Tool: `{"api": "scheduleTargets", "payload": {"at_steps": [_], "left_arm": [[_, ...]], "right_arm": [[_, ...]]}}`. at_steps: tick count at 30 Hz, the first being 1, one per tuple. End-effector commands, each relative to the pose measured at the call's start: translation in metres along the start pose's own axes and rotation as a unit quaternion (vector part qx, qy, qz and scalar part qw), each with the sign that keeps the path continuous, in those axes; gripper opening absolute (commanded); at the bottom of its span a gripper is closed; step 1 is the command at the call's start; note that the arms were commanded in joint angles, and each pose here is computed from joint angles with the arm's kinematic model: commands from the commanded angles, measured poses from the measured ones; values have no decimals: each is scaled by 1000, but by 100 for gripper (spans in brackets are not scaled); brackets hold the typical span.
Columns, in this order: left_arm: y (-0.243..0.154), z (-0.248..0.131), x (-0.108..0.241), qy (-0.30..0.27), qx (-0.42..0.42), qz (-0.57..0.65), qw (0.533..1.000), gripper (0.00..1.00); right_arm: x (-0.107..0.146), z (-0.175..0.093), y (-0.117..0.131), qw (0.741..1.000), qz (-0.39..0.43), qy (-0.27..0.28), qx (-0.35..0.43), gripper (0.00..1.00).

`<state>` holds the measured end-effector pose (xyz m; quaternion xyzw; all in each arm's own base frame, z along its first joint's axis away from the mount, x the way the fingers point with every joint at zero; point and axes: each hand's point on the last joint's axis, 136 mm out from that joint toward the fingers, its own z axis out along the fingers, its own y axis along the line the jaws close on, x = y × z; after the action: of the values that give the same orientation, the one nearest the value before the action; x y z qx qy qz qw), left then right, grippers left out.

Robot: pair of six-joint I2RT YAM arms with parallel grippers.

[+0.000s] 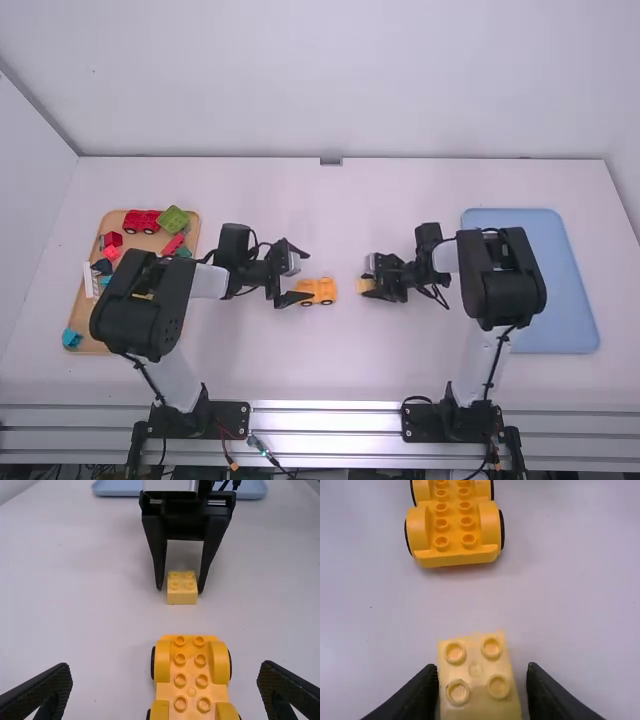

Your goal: Assemble lego blocks to make yellow taxi

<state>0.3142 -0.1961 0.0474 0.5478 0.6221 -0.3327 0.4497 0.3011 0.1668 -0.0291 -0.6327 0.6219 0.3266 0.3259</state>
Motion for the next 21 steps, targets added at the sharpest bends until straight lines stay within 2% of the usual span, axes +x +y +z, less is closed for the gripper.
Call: {"api": "scheduleTargets", "payload": {"at_steps": [1,12,21], "left_arm": [[-7,3,-3,-10,16,-1,1000,99],[-9,3,-1,-7,20,-4,1000,99],[-17,9,15,3,34,-31,999,99]], "right_arm": [[7,2,7,1000,17,-2,-8,38],[4,6,9,1000,11,-2,-15,29],[-14,0,6,998,10,-54,-11,29]]}}
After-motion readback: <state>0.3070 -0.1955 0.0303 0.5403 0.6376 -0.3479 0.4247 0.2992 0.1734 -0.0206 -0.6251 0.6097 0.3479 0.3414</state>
